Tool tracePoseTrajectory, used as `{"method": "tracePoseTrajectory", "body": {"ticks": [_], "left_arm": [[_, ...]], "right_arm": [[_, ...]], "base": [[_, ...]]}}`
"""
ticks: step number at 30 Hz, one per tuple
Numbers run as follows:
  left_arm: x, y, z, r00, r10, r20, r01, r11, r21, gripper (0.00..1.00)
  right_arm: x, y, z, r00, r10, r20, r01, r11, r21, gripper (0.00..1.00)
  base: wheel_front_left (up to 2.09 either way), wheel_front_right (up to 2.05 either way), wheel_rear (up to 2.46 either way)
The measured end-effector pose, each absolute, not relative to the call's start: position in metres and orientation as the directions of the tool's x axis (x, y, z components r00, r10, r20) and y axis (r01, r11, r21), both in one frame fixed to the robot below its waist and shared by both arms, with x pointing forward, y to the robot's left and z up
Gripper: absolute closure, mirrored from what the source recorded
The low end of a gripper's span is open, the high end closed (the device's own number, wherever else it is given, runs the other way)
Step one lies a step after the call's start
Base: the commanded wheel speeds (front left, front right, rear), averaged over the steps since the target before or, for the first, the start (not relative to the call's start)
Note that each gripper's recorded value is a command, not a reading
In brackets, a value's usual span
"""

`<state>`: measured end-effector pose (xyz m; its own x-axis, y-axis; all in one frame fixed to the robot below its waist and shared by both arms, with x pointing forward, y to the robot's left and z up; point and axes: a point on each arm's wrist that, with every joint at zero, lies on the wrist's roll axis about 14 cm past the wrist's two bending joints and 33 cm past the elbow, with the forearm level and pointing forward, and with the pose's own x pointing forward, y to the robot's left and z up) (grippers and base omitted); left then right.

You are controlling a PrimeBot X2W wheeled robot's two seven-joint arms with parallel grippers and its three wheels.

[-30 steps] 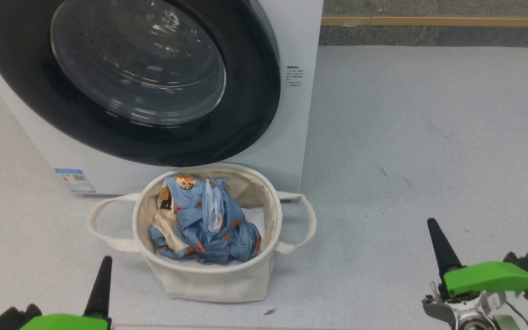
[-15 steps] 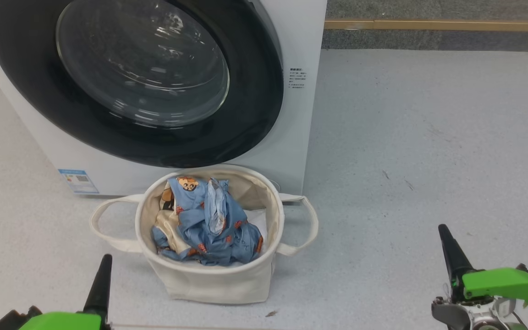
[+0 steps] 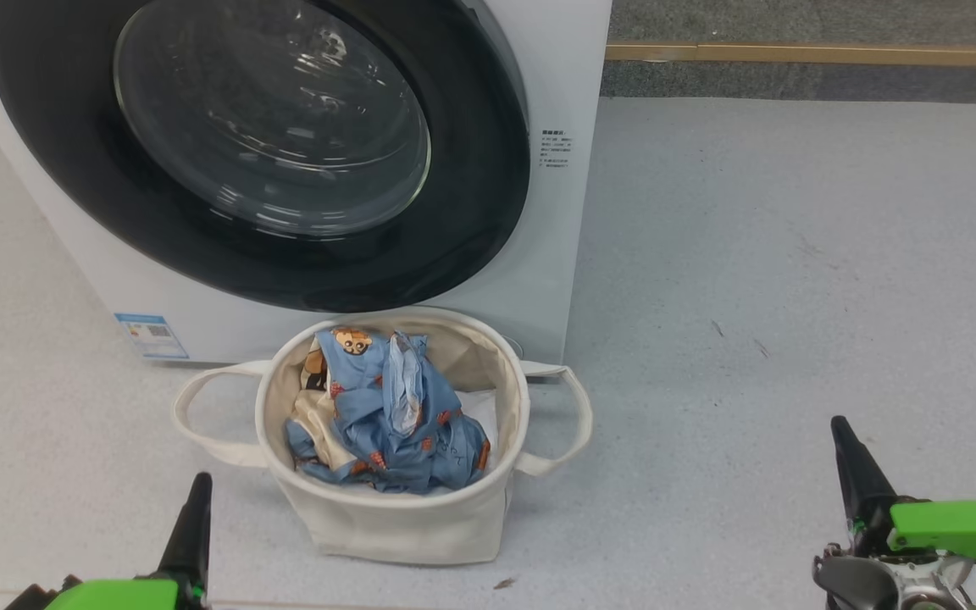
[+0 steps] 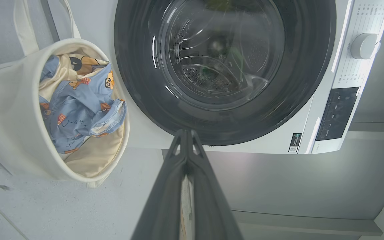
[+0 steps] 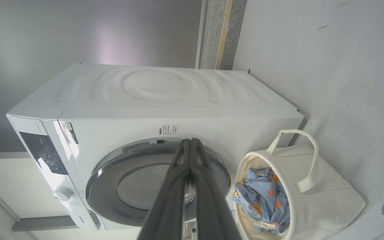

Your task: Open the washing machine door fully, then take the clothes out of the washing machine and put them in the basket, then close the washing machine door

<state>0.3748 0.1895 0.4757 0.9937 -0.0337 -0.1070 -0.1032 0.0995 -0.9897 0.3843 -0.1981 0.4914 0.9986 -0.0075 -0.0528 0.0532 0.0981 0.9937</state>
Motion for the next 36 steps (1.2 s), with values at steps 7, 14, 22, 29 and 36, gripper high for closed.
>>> {"method": "tracePoseTrajectory", "body": {"ticks": [7, 14, 22, 29, 36], "left_arm": [[0.3741, 0.1891, 0.4763, 0.994, -0.030, -0.102, -0.101, 0.029, -0.994, 1.00], [0.3764, 0.1895, 0.4803, 0.996, -0.026, -0.084, -0.084, 0.000, -0.996, 1.00], [0.3764, 0.1900, 0.4803, 0.996, -0.025, -0.084, -0.084, -0.001, -0.996, 1.00], [0.3764, 0.1900, 0.4803, 0.996, -0.024, -0.084, -0.084, -0.001, -0.996, 1.00], [0.3764, 0.1900, 0.4803, 0.996, -0.024, -0.084, -0.084, -0.001, -0.996, 1.00]], "right_arm": [[0.3840, -0.2040, 0.4923, 0.999, -0.020, -0.048, 0.048, 0.024, 0.999, 1.00], [0.3838, -0.2060, 0.4922, 0.999, -0.024, -0.047, 0.047, -0.001, 0.999, 1.00], [0.3837, -0.2067, 0.4922, 0.999, -0.026, -0.047, 0.047, -0.003, 0.999, 1.00], [0.3836, -0.2071, 0.4922, 0.998, -0.028, -0.047, 0.047, -0.005, 0.999, 1.00], [0.3836, -0.2075, 0.4921, 0.998, -0.030, -0.047, 0.047, -0.007, 0.999, 1.00]], "base": [[0.00, 0.00, 0.00], [0.00, 0.00, 0.00], [0.00, 0.00, 0.00], [0.00, 0.00, 0.00], [0.00, 0.00, 0.00]]}}
